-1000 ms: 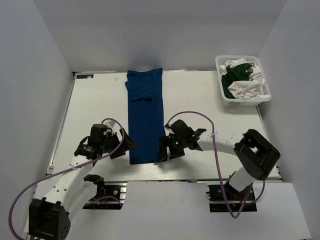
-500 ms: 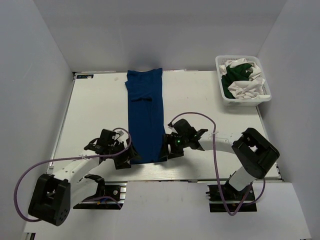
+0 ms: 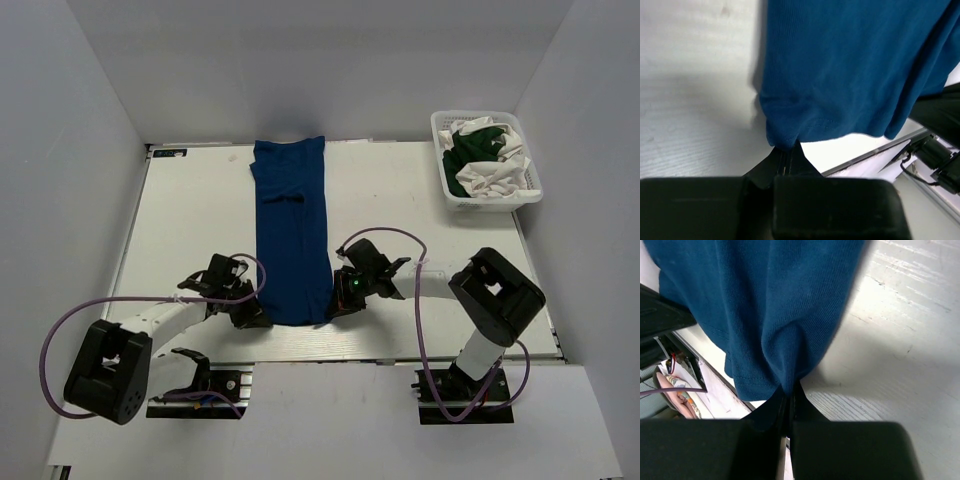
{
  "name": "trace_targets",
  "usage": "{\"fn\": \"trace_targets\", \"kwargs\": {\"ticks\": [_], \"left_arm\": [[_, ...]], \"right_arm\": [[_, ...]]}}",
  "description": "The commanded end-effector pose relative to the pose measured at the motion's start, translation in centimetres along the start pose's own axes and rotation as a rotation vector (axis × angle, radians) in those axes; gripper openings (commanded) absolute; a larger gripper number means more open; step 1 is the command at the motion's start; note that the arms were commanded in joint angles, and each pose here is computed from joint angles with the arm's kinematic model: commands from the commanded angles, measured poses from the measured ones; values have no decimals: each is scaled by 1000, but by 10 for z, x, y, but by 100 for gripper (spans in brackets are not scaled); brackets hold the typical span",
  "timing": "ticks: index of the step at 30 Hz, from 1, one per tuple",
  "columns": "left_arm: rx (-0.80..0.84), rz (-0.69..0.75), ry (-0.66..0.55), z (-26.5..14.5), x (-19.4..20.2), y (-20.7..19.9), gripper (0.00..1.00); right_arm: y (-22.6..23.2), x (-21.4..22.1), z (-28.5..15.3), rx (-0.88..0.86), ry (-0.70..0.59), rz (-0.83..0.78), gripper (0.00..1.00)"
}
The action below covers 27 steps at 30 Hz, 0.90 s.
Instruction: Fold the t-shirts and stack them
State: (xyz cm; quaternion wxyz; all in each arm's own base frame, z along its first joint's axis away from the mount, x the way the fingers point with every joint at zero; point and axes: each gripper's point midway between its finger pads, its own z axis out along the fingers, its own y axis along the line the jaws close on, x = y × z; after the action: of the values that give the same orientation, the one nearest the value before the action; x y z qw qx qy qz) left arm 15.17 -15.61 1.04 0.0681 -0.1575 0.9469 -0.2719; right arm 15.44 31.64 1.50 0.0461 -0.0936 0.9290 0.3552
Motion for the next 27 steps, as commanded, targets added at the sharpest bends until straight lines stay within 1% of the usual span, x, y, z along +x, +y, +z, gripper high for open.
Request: {"fn": "trace_targets", "kwargs": {"ticks": [1,4,5,7,8,10,12,14,15,16,17,18,19,20,21,22,23,25,26,27], "left_arm": [[-140,23,-87,5,-17,27,0],[-113,63,-117,-3,-25,15,0],[-69,81,-151,-10,-32,2,0],[-25,116,-202,-22,-43,-15,0],[-9,124,-219,-28,-46,-21,0],[31,157,-283,-42,-59,-38,0],[28,163,-335,-50,-72,-46,0],[28,176,-360,-56,-85,-58,0],[26,177,-372,-58,-90,-62,0],[53,187,-388,-64,-97,-74,0],[69,193,-392,-62,-103,-81,0],[80,189,-397,-63,-109,-85,0],[93,195,-412,-69,-116,-96,0],[90,188,-417,-70,-122,-97,0],[91,188,-418,-70,-130,-104,0],[60,180,-452,-71,-141,-103,0],[51,178,-463,-72,-147,-106,0],[36,167,-482,-72,-165,-114,0],[27,174,-491,-72,-172,-116,0],[36,178,-502,-77,-179,-126,0]], "right_arm": [[-19,0,0,99,-22,-23,0],[-10,-10,-7,88,-67,-63,0],[-3,-15,-12,71,-93,-88,0],[0,-24,-16,79,-130,-113,0],[11,-31,-22,62,-157,-132,0],[18,-43,-28,61,-195,-157,0],[26,-57,-34,72,-240,-185,0],[27,-65,-36,87,-253,-200,0],[35,-77,-39,100,-273,-215,0],[37,-81,-39,105,-279,-230,0],[51,-94,-45,86,-312,-243,0],[52,-96,-42,83,-304,-245,0],[56,-100,-44,80,-317,-248,0],[60,-109,-46,85,-335,-240,0],[59,-121,-50,119,-375,-227,0],[60,-127,-52,130,-393,-216,0],[64,-146,-59,145,-451,-205,0],[69,-166,-63,170,-497,-197,0],[64,-173,-65,191,-509,-188,0],[66,-179,-66,195,-516,-189,0]]}}
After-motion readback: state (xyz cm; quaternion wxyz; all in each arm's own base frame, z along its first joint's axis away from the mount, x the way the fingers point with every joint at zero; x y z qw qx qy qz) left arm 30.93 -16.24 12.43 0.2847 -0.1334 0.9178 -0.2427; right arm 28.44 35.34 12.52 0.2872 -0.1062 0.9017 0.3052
